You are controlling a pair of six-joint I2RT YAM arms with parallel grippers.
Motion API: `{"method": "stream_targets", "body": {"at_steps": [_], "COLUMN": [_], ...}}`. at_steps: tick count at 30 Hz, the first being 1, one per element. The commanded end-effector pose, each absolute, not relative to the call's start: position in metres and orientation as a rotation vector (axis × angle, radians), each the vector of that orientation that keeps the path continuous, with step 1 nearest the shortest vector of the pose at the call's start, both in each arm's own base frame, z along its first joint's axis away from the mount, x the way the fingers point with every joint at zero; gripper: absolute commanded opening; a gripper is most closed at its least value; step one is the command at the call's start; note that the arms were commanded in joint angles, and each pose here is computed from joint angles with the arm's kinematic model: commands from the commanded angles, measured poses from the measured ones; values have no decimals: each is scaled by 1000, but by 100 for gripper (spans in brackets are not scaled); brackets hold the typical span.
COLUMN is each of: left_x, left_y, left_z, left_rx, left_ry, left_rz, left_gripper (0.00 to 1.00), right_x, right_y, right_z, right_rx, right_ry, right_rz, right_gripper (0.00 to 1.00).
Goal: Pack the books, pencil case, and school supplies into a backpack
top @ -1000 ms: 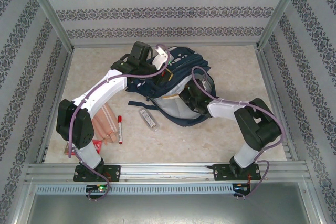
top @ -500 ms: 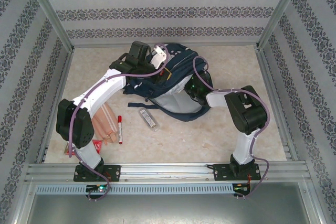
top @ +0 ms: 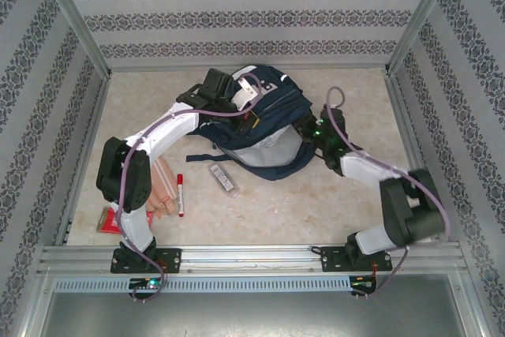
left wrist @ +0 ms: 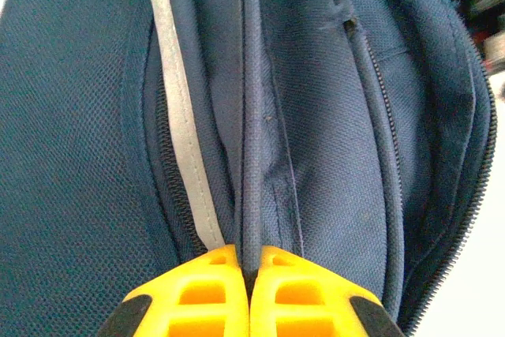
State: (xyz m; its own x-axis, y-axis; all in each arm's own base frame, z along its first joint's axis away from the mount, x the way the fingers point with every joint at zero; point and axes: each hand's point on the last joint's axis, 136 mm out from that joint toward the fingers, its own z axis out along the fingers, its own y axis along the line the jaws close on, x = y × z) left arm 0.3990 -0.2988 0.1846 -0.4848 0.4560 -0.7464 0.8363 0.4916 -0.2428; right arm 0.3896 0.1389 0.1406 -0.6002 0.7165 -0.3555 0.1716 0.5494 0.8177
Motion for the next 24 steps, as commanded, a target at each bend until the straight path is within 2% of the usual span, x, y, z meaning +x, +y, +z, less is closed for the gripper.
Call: {"method": "stream_targets", "body": {"at_steps": [1, 4, 9, 14, 18, 20, 21, 22, 23, 24], "left_x": [416, 416, 416, 414, 404, 394, 389, 383, 376, 369], "left_y": [-300, -301, -303, -295, -279, -263, -253, -241, -228, -217], "left_z": [200, 186, 175, 191, 213, 218, 217, 215, 213, 209], "left_rx": [1106, 1105, 1064, 928, 742, 631, 571, 509, 449, 395], "left_ry": [2036, 2077, 2111, 2170, 2273, 2361, 2413, 2474, 2532, 2584], "left_rz": [-747, -745, -755, -761, -795, -783, -758, -728, -699, -683], "left_gripper": [1, 3, 11, 40, 51, 53, 53, 54, 54, 54], "right_x": [347, 316, 280, 257, 244, 245, 247, 250, 254, 258], "right_y": [118, 99, 94, 110, 143, 150, 152, 154, 154, 156], "right_z": [126, 136, 155, 174, 185, 189, 191, 195, 198, 201], "right_rx": [659, 563, 311, -62, -465, -597, -630, -652, -663, -666], "right_ry": [2224, 2282, 2345, 2391, 2338, 2309, 2299, 2286, 2276, 2267], "right_rz": [894, 745, 625, 476, 430, 346, 316, 287, 265, 253], "right_gripper": [39, 43, 44, 47, 55, 63, 76, 93, 98, 98]}}
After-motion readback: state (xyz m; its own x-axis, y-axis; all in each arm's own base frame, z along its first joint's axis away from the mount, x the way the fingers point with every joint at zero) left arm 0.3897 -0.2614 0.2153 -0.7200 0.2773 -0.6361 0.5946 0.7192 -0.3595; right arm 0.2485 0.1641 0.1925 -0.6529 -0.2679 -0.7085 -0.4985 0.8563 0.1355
